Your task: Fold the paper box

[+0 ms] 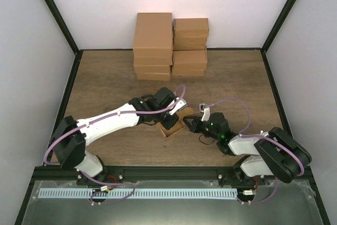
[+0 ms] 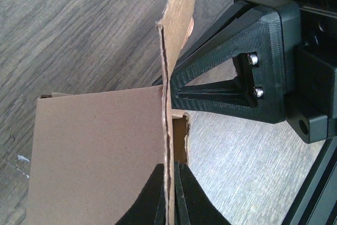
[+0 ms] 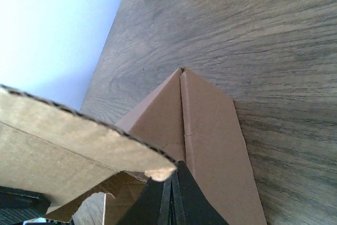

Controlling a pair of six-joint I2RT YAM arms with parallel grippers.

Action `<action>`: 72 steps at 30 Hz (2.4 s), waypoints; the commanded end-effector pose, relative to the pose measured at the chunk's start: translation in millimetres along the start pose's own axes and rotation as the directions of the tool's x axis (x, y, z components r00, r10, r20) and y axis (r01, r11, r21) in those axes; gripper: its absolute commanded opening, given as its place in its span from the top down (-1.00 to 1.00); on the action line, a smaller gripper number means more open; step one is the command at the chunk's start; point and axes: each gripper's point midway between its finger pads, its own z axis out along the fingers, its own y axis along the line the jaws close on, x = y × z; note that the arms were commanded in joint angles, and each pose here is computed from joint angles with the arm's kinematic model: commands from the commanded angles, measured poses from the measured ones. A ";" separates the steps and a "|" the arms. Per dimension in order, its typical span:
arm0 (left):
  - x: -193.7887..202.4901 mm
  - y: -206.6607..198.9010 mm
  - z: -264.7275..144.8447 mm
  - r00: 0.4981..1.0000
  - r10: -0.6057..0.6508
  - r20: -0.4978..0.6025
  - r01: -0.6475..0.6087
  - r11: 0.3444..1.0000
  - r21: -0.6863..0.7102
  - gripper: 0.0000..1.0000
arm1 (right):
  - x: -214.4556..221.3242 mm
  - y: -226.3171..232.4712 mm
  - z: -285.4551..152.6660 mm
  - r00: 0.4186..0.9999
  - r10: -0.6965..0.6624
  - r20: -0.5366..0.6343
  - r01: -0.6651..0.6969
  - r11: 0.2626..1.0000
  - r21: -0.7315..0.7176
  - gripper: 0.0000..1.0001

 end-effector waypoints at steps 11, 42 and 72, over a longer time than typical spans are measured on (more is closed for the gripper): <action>22.6 0.5 5.9 0.997 -0.030 -0.068 0.030 0.999 0.012 0.92 | 8.4 12.1 9.4 0.998 0.019 -0.067 -0.024 0.997 -0.071 0.99; 43.1 2.2 13.1 0.993 -0.051 -0.108 0.053 0.999 0.010 0.65 | -29.9 -21.4 -29.9 0.969 -0.247 0.005 0.233 0.919 0.317 0.98; 13.4 -16.7 -28.1 0.991 -0.135 -0.009 0.135 0.985 0.105 -0.82 | -47.6 17.3 -10.8 0.926 -0.354 -0.133 0.376 0.898 0.228 0.68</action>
